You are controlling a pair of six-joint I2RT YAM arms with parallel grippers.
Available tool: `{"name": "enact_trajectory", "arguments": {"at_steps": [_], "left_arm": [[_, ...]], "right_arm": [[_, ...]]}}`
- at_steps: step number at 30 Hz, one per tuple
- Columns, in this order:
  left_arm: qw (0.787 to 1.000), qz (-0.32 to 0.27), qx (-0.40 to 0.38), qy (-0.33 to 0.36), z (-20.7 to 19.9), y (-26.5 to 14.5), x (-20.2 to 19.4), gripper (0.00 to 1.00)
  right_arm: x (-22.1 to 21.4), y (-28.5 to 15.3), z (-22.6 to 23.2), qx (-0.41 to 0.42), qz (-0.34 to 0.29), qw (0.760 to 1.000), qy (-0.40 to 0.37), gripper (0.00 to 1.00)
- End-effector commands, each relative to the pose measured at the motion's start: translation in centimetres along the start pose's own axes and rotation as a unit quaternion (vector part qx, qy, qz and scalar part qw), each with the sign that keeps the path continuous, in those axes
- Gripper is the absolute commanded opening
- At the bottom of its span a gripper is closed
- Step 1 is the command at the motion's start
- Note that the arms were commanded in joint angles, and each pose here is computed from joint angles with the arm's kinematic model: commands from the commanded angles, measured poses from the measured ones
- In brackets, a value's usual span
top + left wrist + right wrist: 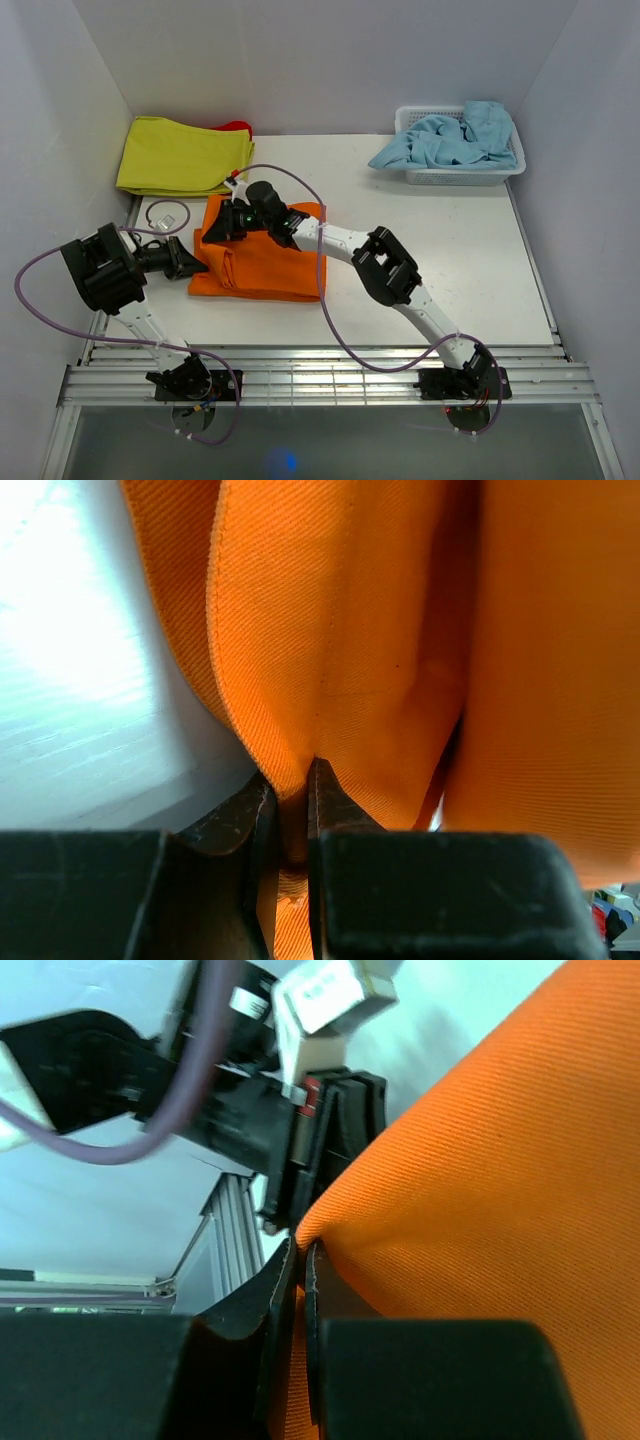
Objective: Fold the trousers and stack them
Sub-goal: Fold the trousers
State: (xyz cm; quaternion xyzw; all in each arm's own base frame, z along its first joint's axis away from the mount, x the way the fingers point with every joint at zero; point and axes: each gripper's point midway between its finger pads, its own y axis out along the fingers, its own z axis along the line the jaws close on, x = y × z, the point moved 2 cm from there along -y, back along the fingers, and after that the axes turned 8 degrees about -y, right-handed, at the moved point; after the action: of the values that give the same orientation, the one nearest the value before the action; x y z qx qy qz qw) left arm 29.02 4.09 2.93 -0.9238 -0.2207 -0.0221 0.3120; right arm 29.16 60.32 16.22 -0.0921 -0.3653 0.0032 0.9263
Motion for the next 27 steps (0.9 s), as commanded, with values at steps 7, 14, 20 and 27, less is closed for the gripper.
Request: {"name": "enact_trajectory", "arguments": {"at_steps": [7,14,20,27], "left_arm": [[0.998,0.026,0.056,0.025,2.5,0.9,-1.2,0.07],[0.995,-0.074,0.069,0.003,1.5,-2.9,2.2,0.68],[0.982,-0.157,0.102,0.034,0.0,-7.8,4.6,0.79],[0.987,-0.146,0.042,0.054,-2.7,-8.5,5.4,0.74]], "right_arm": [[-0.8,3.3,0.9,0.017,-0.043,0.999,-0.008,0.08],[-1.3,3.0,1.9,0.031,-0.033,0.999,-0.014,0.08],[-0.4,2.0,5.6,0.074,-0.03,0.996,-0.05,0.55],[1.6,-3.4,7.0,0.063,-0.007,0.992,-0.111,0.64]]}}
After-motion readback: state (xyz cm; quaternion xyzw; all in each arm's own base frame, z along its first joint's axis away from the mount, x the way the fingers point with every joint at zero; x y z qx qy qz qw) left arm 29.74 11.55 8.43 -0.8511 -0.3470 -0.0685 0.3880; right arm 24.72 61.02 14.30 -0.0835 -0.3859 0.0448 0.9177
